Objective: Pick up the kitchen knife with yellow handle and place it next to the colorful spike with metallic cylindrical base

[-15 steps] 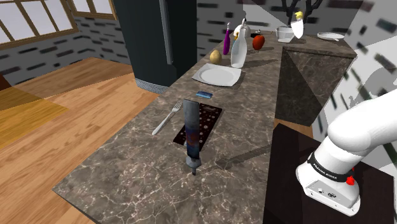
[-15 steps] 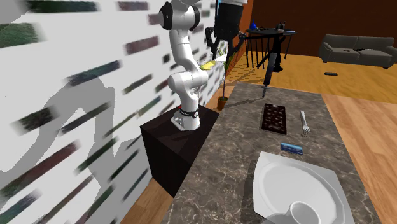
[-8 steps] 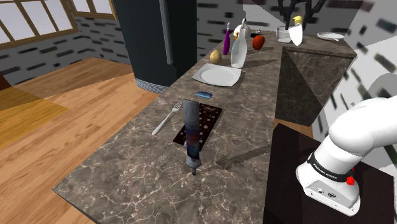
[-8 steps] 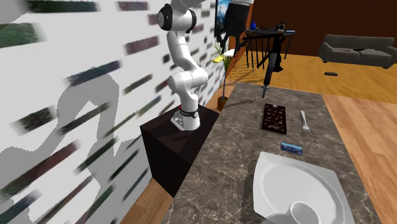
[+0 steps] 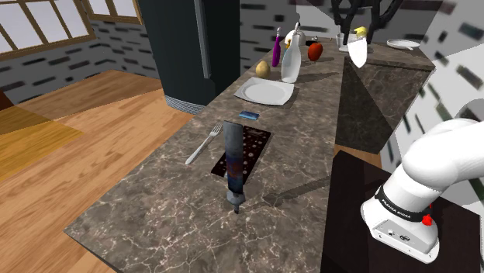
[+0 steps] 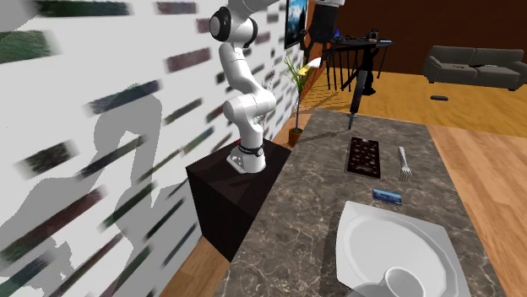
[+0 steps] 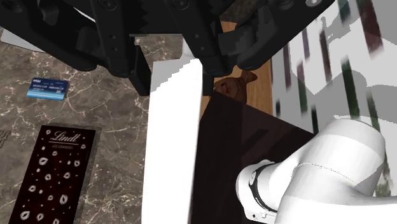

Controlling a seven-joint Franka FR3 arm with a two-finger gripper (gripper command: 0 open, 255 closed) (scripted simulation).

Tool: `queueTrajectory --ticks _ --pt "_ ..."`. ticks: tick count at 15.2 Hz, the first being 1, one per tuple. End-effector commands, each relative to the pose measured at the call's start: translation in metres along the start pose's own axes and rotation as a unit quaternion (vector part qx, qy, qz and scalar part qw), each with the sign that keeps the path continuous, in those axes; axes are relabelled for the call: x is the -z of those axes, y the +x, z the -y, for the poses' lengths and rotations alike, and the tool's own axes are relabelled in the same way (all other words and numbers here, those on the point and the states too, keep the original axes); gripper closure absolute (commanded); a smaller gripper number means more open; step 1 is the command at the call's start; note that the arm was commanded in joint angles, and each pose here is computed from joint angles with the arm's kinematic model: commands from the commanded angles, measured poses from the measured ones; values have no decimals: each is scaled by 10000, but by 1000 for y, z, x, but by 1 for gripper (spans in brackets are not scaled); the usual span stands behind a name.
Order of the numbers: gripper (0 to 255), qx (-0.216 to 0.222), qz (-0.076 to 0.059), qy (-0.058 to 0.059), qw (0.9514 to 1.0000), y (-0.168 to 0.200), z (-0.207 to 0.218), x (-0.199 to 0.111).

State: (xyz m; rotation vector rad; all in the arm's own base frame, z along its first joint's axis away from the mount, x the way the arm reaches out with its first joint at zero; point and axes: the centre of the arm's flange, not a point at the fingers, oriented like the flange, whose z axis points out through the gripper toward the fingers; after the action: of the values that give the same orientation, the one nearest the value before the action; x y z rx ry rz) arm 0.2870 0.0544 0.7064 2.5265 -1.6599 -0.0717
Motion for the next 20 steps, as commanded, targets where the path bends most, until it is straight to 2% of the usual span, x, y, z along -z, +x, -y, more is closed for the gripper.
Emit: queueTrajectory --ticks 1,19,20 --pt "255 -5 4 -1 10000 -26 6 3" --pt "255 -5 4 -1 10000 -260 46 14" --pt "255 -5 4 -1 10000 -284 50 15"
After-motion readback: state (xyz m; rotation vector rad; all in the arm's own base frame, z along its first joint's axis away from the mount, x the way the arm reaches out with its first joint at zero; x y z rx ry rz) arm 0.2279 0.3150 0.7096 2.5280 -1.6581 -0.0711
